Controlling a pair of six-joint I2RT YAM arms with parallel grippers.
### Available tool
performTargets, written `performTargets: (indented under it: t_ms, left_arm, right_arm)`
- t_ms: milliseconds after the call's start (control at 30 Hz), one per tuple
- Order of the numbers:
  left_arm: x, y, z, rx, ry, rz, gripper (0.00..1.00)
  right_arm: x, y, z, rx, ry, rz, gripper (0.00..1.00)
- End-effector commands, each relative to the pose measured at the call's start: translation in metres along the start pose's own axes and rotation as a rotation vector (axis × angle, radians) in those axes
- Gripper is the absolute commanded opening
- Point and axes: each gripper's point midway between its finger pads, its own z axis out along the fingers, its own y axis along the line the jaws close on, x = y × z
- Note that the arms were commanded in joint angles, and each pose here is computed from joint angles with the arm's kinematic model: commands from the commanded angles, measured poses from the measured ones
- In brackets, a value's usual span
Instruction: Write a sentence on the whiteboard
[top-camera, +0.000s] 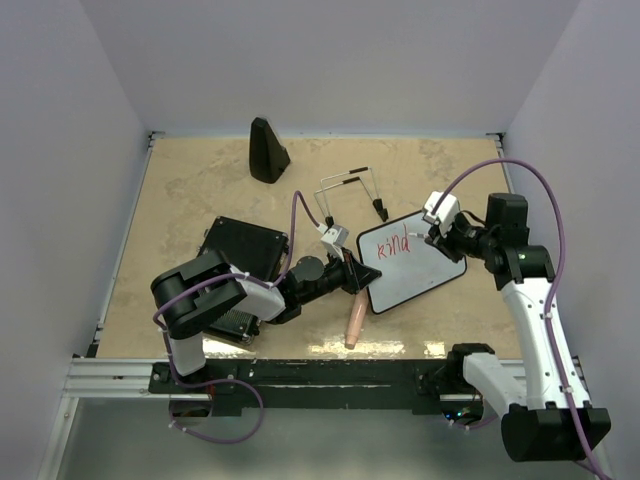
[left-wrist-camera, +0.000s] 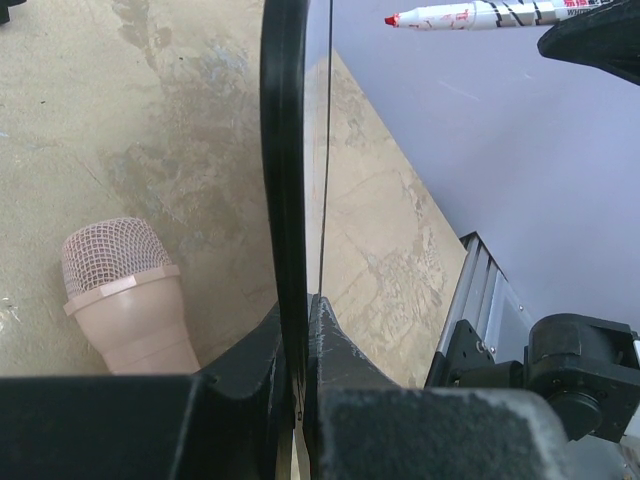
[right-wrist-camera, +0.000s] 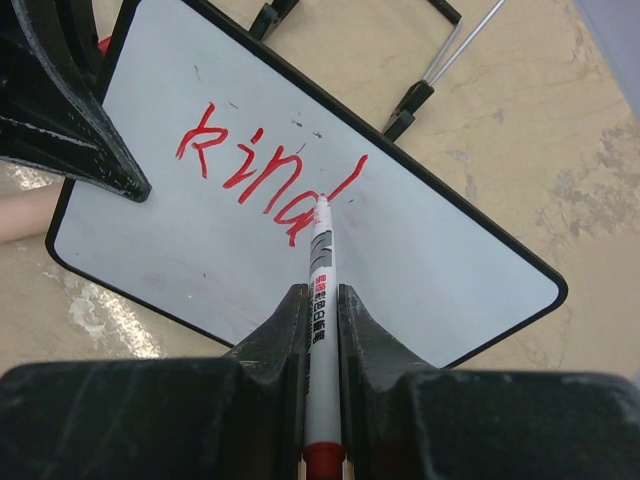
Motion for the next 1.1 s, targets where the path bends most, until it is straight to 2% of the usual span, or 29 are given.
performTargets:
  t_ms: [0,567,833,1067]
  left_arm:
    - [0.002,-0.009,-0.003,0.035,0.011,0.063,0.0]
    - [0.003,-0.011,-0.004,0.043,0.01,0.067,0.0]
    - [0.001,-0.012,-0.006,0.044,0.006,0.076,0.0]
    - [0.002,-0.011,-0.005,0.047,0.009,0.079,0.0]
  right_arm:
    - [-0.007,-0.001,0.001,-0.003,-0.04,0.004,0.0]
    - [0.021,-0.01,-0.008,-0.027,-0.013,0.035,0.0]
    - [0.027,0.0,0.0,-0.073,-0.034,0.049,0.0]
    - [0.032,-0.01,0.007,-0.047,-0.029,0.065,0.0]
